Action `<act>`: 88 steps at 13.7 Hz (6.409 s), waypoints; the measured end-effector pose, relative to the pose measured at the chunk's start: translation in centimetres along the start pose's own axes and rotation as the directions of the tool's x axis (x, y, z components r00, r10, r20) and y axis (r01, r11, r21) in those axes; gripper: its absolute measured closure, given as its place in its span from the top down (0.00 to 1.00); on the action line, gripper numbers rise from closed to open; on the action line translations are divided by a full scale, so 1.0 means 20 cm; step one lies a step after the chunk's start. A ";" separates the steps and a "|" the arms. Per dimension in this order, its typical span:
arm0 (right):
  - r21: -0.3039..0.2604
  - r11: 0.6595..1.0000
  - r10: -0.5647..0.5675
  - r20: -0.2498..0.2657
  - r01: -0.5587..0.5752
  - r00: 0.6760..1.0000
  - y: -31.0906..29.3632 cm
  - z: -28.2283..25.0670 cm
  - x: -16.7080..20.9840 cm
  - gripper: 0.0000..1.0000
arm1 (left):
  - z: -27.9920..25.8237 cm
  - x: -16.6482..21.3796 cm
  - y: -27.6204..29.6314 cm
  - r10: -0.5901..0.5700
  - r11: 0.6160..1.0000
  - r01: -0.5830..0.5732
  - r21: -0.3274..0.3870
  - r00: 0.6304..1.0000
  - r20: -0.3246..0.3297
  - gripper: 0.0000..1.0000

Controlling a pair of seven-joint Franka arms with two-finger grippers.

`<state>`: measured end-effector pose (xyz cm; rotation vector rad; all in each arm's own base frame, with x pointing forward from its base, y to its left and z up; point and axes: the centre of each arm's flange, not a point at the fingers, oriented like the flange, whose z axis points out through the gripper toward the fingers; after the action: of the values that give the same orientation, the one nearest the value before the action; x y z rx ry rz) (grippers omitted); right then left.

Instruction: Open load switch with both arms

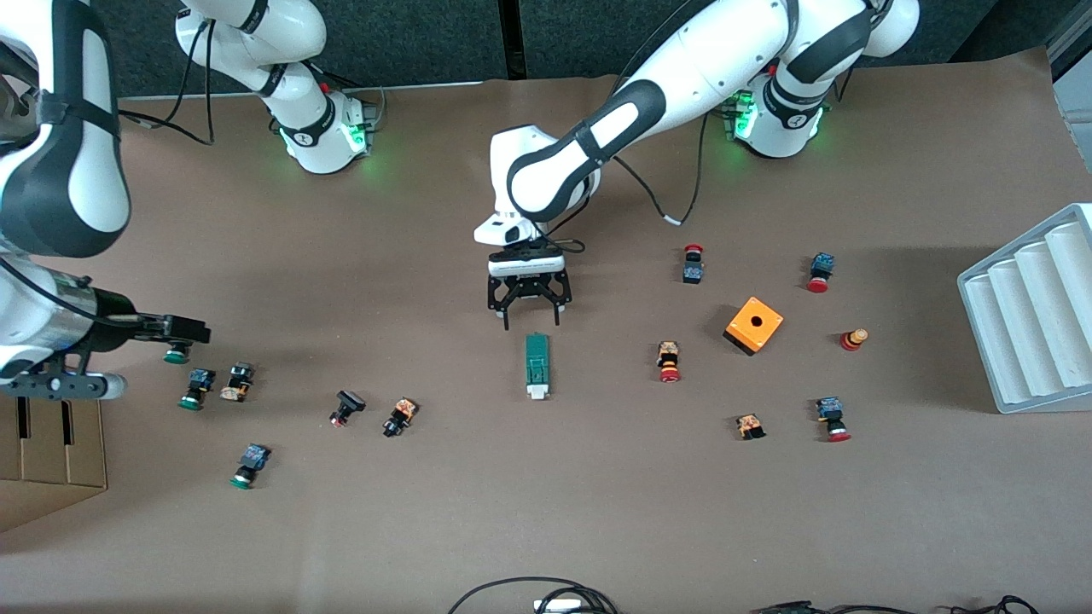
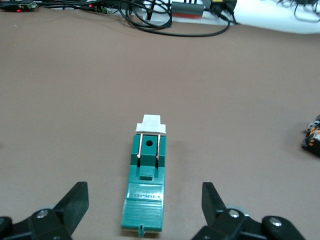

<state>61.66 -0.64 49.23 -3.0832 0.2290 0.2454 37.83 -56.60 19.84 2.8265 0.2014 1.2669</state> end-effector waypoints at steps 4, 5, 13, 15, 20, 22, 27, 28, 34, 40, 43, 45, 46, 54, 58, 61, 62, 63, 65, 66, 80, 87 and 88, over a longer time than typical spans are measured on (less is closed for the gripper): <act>0.048 0.971 0.231 0.065 -0.234 0.971 -0.34 0.09 0.05 1.00 | 0.11 -0.12 -0.04 0.020 1.000 -0.021 -0.022 0.998 -0.063 1.00; 0.059 0.955 0.286 0.085 -0.291 0.954 -0.42 0.13 0.07 1.00 | 0.14 -0.17 -0.06 0.045 0.999 -0.046 -0.013 0.995 -0.092 1.00; 0.069 0.719 0.662 0.236 -0.691 0.712 -1.02 0.47 0.20 1.00 | 0.30 -0.47 -0.13 0.114 0.992 -0.124 -0.028 0.964 -0.239 0.97; 0.077 0.638 0.729 0.258 -0.766 0.634 -1.16 0.59 0.22 1.00 | 0.34 -0.48 -0.15 0.133 0.988 -0.151 -0.046 0.953 -0.272 0.92; 0.087 0.427 0.845 0.315 -0.900 0.432 -1.50 0.87 0.22 1.00 | 0.35 -0.49 -0.14 0.117 0.989 -0.139 -0.052 0.948 -0.296 0.87; 0.085 0.354 0.872 0.329 -0.931 0.362 -1.61 0.97 0.22 1.00 | 0.34 -0.49 -0.12 0.102 0.991 -0.125 -0.056 0.947 -0.305 0.86; 0.098 0.219 0.910 0.338 -0.971 0.239 -1.86 1.20 0.16 1.00 | 0.35 -0.54 -0.11 0.078 0.994 -0.097 -0.045 0.942 -0.327 0.85; 0.099 0.202 0.915 0.336 -0.974 0.224 -1.91 1.25 0.14 1.00 | 0.35 -0.55 -0.11 0.077 0.995 -0.096 -0.040 0.940 -0.333 0.84; 0.080 0.167 0.930 0.319 -0.983 0.184 -2.08 1.45 0.02 0.97 | 0.36 -0.55 -0.11 0.077 0.995 -0.096 -0.039 0.936 -0.345 0.80; 0.055 0.163 0.934 0.313 -0.985 0.173 -2.10 1.47 -0.01 0.83 | 0.36 -0.56 -0.11 0.078 0.994 -0.098 -0.039 0.934 -0.347 0.79; 0.049 0.166 0.935 0.310 -0.985 0.173 -2.11 1.48 -0.02 0.72 | 0.36 -0.56 -0.11 0.078 0.994 -0.098 -0.039 0.934 -0.348 0.78; 0.045 0.166 0.936 0.308 -0.985 0.171 -2.11 1.50 -0.02 0.70 | 0.35 -0.57 -0.11 0.080 0.994 -0.101 -0.043 0.934 -0.348 0.78; 0.043 0.165 0.937 0.306 -0.985 0.170 -2.10 1.51 -0.02 0.70 | 0.34 -0.57 -0.10 0.081 0.994 -0.103 -0.044 0.934 -0.348 0.78; 0.045 0.163 0.936 0.308 -0.986 0.169 -2.11 1.50 -0.01 0.49 | 0.34 -0.58 -0.10 0.088 0.993 -0.110 -0.044 0.931 -0.355 0.78; 0.050 0.162 0.936 0.309 -0.985 0.170 -2.11 1.49 -0.01 0.38 | 0.34 -0.58 -0.10 0.088 0.993 -0.111 -0.044 0.931 -0.355 0.78; 0.050 0.162 0.936 0.309 -0.985 0.170 -2.11 1.49 -0.01 0.37 | 0.34 -0.58 -0.10 0.088 0.993 -0.111 -0.044 0.931 -0.355 0.78; 0.051 0.162 0.936 0.309 -0.985 0.170 -2.11 1.49 -0.01 0.36 | 0.34 -0.58 -0.10 0.088 0.993 -0.111 -0.044 0.931 -0.355 0.78; 0.051 0.162 0.935 0.310 -0.985 0.170 -2.11 1.48 -0.01 0.35 | 0.34 -0.58 -0.10 0.088 0.993 -0.111 -0.044 0.931 -0.355 0.78; 0.052 0.163 0.935 0.310 -0.985 0.171 -2.11 1.48 -0.01 0.35 | 0.34 -0.58 -0.10 0.088 0.993 -0.111 -0.044 0.930 -0.356 0.78; 0.052 0.163 0.935 0.310 -0.985 0.171 -2.11 1.48 -0.01 0.35 | 0.34 -0.58 -0.10 0.089 0.993 -0.111 -0.044 0.930 -0.356 0.78; 0.041 0.166 0.938 0.302 -0.985 0.170 -2.10 1.48 -0.01 0.34 | 0.34 -0.58 -0.10 0.089 0.993 -0.112 -0.044 0.930 -0.356 0.78; 0.038 0.171 0.939 0.298 -0.985 0.174 -2.09 1.47 -0.01 0.34 | 0.34 -0.58 -0.10 0.089 0.993 -0.112 -0.044 0.930 -0.356 0.78; 0.036 0.173 0.938 0.298 -0.984 0.175 -2.10 1.47 -0.01 0.34 | 0.34 -0.58 -0.10 0.089 0.993 -0.112 -0.044 0.930 -0.356 0.78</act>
<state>63.18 42.33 21.54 -2.0806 2.0678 0.5018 35.04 -55.98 6.45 2.5623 0.0233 1.7655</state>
